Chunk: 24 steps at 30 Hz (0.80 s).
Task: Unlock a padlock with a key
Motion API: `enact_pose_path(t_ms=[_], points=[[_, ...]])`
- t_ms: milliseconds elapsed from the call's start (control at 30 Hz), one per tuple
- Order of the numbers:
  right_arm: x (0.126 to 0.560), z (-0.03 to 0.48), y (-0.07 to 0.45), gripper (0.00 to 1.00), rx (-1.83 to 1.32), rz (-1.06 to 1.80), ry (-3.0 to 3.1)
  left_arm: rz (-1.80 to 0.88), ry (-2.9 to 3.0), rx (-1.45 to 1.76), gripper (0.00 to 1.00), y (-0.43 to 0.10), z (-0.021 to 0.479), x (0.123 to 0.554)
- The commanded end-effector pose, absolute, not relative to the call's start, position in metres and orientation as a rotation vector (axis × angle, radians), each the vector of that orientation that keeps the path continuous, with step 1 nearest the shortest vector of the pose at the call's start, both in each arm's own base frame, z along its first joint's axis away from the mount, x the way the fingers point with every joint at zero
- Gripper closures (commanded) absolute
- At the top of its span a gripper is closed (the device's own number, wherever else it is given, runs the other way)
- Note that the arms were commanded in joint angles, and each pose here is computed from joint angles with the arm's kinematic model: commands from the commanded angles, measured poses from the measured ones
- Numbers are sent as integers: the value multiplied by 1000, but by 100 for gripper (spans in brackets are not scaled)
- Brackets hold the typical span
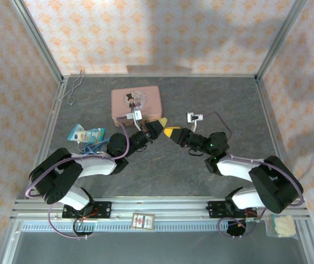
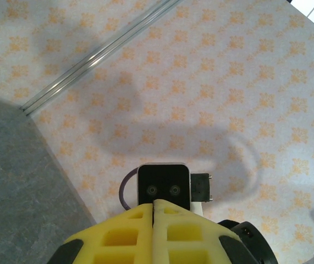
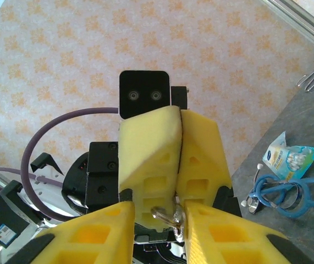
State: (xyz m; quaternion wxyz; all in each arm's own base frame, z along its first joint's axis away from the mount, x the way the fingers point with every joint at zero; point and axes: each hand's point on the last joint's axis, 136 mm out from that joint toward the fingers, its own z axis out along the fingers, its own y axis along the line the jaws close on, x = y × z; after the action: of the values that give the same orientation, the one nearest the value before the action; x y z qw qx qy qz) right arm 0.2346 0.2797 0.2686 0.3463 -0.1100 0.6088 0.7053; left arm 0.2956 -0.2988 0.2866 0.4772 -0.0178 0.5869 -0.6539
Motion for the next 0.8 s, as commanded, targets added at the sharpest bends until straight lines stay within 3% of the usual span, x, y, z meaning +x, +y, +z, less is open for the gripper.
enact_pose_path(t_ms=[0, 267, 333, 367, 433, 467, 500, 767], points=[[228, 289, 281, 75, -357, 1849, 1483, -1646, 1367, -10, 100, -300, 300, 286], [232, 287, 284, 100, -357, 1857, 1482, -1673, 1352, -13, 100, -302, 303, 282], [233, 284, 284, 100, -353, 1853, 1485, -1681, 1348, -24, 100, -300, 304, 281], [232, 283, 285, 100, -362, 1846, 1489, -1675, 1347, -41, 93, -297, 303, 283], [237, 270, 288, 100, -372, 1795, 1542, -1627, 1349, -94, 40, -283, 301, 289], [240, 265, 288, 100, -377, 1763, 1569, -1590, 1353, -130, 18, -274, 299, 295], [242, 257, 289, 100, -384, 1727, 1605, -1545, 1373, -171, 2, -262, 295, 302], [247, 240, 288, 100, -459, 1529, 1712, -1095, 1648, -420, 1, -187, 239, 347]])
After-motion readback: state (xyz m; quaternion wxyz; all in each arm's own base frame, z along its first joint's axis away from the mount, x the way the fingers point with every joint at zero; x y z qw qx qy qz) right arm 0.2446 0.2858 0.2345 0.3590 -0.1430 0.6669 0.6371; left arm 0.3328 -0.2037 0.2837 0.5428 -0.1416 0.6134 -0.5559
